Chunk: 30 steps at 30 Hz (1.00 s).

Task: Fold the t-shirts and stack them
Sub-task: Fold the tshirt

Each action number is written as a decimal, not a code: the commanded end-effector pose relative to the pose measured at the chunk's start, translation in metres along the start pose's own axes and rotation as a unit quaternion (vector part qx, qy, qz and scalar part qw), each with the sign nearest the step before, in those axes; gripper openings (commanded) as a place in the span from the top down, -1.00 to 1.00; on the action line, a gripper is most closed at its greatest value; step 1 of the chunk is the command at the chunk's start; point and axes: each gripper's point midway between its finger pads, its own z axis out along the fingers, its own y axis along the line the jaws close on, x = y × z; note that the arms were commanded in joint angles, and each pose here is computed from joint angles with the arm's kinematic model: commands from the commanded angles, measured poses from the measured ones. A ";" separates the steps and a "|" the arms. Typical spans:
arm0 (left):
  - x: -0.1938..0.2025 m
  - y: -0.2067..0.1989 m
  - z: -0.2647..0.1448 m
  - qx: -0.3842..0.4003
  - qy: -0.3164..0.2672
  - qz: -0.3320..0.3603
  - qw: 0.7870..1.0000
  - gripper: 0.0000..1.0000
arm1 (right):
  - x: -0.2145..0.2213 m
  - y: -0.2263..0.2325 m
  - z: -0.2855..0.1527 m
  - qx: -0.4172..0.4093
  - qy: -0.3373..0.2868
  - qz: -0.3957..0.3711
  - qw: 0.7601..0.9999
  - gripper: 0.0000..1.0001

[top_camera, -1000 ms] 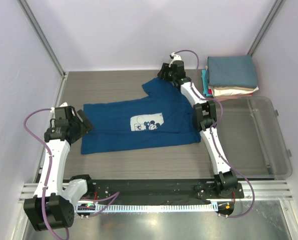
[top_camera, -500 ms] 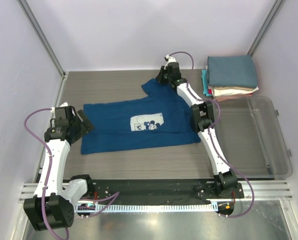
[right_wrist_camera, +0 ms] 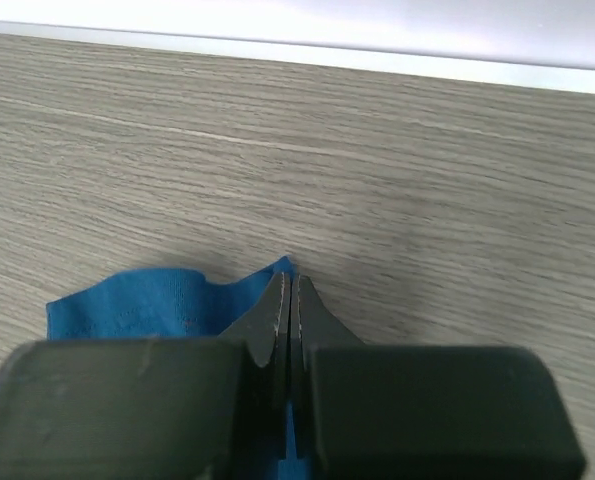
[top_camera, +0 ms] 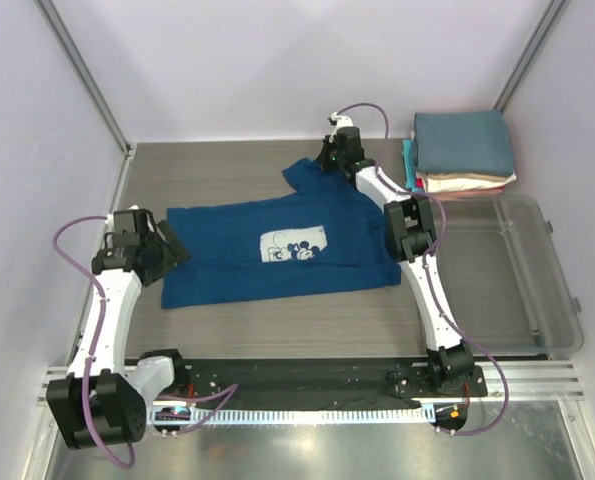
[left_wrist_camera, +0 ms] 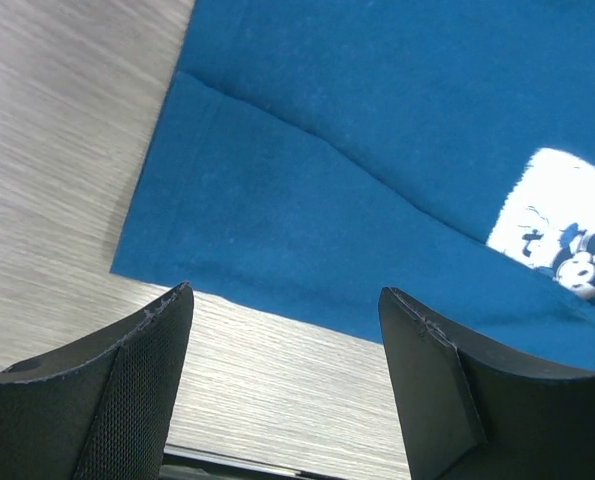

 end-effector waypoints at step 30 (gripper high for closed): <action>-0.176 -0.017 0.221 -0.108 -0.015 0.003 0.994 -0.09 | -0.110 0.032 -0.065 -0.082 -0.168 0.047 0.981 0.98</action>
